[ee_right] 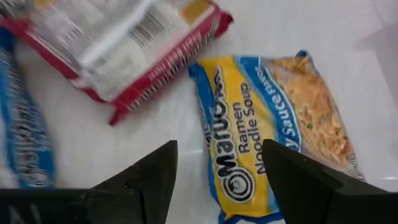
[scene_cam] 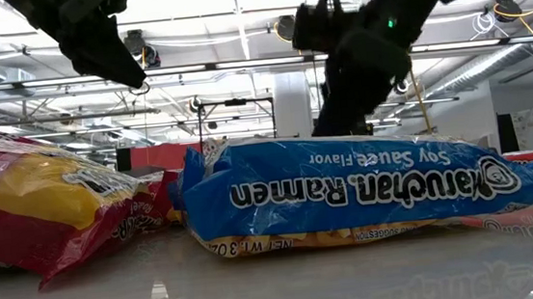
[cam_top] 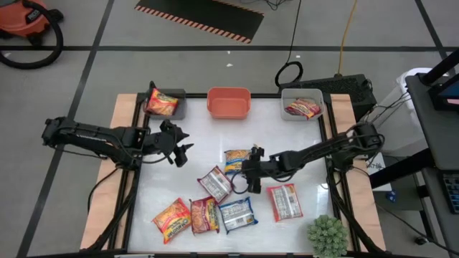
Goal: Sort Maruchan noodles
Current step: Put the top blue noodle pack into the orange bin
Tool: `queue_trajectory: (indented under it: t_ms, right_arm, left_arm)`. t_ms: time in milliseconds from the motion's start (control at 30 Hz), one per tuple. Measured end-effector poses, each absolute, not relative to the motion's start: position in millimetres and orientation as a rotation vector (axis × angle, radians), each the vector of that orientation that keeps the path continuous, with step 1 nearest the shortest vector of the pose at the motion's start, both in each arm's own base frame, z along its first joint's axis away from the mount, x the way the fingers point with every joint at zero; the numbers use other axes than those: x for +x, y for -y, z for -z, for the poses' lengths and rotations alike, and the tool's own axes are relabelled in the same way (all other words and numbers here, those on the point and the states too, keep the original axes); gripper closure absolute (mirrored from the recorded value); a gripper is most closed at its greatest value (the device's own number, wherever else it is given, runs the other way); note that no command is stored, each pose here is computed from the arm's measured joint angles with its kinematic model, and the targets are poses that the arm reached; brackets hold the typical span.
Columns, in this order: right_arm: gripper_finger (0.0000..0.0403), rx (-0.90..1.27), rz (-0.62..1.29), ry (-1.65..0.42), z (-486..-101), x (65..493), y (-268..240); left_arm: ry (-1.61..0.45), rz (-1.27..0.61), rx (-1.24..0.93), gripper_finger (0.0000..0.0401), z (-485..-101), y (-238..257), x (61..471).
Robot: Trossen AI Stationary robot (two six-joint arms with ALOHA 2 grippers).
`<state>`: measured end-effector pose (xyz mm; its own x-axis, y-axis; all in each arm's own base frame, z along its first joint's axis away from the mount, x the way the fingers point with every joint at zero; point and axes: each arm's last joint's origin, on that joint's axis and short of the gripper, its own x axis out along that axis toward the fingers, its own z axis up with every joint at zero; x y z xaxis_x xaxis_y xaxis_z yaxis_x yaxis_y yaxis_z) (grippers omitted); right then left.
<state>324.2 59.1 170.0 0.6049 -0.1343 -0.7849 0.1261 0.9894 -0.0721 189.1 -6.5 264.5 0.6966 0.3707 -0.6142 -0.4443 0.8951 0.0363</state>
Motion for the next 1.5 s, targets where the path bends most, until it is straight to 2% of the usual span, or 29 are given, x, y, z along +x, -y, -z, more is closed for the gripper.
queue_trajectory:
  t_ms: [233, 467, 833, 1300, 1500]
  right_arm:
    - [0.0177, -0.052, 0.169, -1.001, -158.6, 321.1, -52.8]
    - [0.0177, -0.135, 0.355, -1.112, -153.3, 308.4, -41.1]
    - [0.0177, -0.061, 0.317, -1.133, -153.8, 307.1, -39.6]
    - [0.0177, 0.037, 0.273, -1.093, -129.5, 297.0, -28.7]
    - [0.021, 0.012, 0.245, -1.084, -129.8, 298.3, -28.6]
  left_arm:
    - [-0.659, -0.455, -0.116, 0.0201, -264.5, 6.5, 189.1]
    - [-0.659, -0.455, -0.116, 0.0201, -264.4, 6.5, 189.1]
    - [-0.662, -0.455, -0.115, 0.0201, -264.0, 6.5, 189.5]
    - [-0.661, -0.457, -0.121, 0.0201, -263.9, 6.6, 189.6]
    - [-0.662, -0.455, -0.115, 0.0201, -263.9, 6.6, 189.6]
